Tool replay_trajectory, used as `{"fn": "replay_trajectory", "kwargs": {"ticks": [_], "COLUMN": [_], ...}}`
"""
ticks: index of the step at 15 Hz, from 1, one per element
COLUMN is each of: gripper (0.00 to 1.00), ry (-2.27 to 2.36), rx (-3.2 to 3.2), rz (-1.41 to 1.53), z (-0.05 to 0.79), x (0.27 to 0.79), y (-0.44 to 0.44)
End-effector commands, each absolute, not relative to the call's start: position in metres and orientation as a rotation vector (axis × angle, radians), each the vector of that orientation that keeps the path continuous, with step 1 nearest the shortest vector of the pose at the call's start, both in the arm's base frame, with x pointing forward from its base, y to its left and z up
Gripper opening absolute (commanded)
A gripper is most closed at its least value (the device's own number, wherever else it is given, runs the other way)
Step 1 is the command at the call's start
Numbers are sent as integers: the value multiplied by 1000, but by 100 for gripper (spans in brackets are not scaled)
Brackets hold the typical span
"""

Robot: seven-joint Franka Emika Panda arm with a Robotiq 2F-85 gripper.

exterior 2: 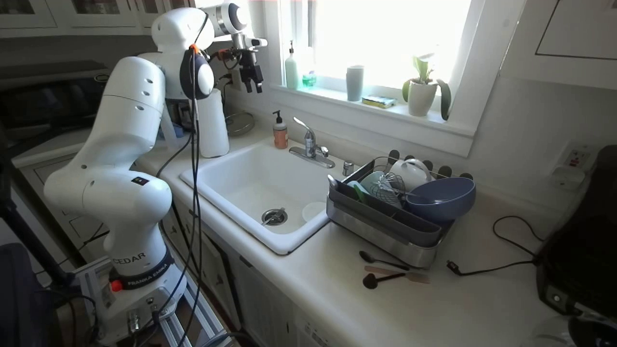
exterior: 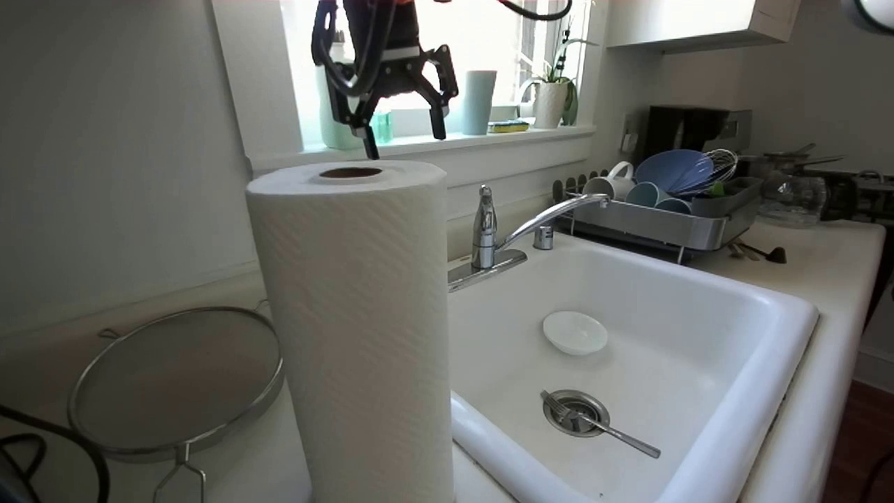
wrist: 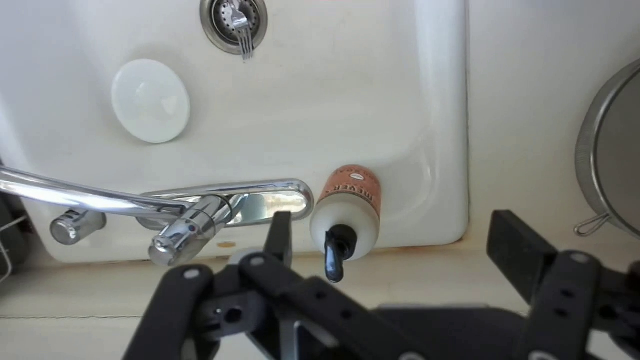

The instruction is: Turn the faucet to the right then place the orange bottle next to it

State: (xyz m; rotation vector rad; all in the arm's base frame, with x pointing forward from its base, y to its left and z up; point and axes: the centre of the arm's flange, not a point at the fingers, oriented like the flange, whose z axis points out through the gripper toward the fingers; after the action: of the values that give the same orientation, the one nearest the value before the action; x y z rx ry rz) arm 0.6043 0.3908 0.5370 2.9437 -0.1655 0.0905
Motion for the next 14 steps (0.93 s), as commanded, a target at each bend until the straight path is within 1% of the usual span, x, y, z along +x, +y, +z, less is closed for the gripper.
{"fn": "replay_trajectory", "kwargs": {"ticks": [1,6,14], "gripper": [100,100,100], "ry": [-90,-59,-70], "rx": [2955,2959,3033], "rz": [75,195,300], "z": [540,570,593], "x": [545,527,475], "y": [336,311,296]}}
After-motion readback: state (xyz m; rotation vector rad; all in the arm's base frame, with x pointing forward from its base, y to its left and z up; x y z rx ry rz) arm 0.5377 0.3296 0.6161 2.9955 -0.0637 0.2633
